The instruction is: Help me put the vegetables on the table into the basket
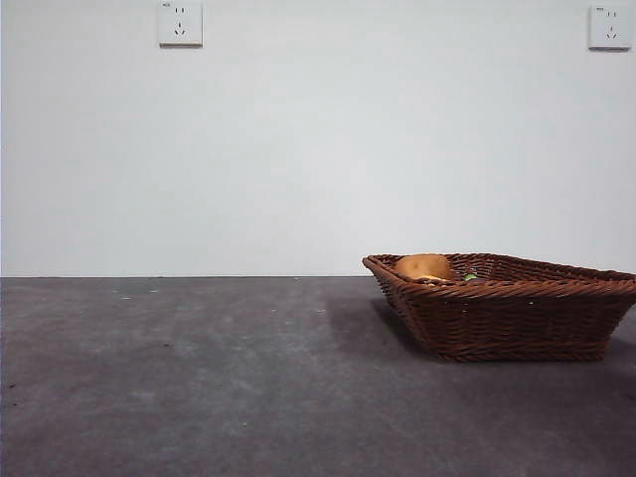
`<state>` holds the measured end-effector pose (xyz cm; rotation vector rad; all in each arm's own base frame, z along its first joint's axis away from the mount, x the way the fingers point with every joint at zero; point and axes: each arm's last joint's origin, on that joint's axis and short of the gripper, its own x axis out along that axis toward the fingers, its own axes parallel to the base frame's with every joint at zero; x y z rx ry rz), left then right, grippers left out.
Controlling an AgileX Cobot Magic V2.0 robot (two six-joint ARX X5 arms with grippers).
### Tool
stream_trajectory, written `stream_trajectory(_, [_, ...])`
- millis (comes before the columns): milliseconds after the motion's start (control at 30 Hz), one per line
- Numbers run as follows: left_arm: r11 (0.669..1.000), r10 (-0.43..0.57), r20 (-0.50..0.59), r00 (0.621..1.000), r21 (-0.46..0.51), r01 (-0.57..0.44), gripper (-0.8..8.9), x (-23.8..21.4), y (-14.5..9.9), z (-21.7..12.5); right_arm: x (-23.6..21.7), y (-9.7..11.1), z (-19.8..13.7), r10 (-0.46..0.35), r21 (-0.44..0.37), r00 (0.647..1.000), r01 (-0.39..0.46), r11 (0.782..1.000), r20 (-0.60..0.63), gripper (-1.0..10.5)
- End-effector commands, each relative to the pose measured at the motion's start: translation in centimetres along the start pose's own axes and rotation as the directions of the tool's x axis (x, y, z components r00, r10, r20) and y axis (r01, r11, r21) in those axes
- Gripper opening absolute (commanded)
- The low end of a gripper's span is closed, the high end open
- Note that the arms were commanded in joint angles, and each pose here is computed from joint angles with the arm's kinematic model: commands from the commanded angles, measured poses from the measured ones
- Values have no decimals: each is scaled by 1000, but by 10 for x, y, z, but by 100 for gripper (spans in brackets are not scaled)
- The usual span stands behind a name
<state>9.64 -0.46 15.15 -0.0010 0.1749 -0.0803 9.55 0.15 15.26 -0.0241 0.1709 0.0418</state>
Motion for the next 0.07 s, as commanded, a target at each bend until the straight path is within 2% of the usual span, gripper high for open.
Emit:
stream_trajectory(33, [1000, -2, -3, 1000, 10, 2, -3, 1, 0, -3, 1, 0, -2, -1, -4, 1000, 1, 1000, -2, 0])
stream_trajectory(67, [1000, -2, -3, 1000, 10, 2, -3, 1, 0, -3, 1, 0, -2, -1, -4, 1000, 1, 1000, -2, 0])
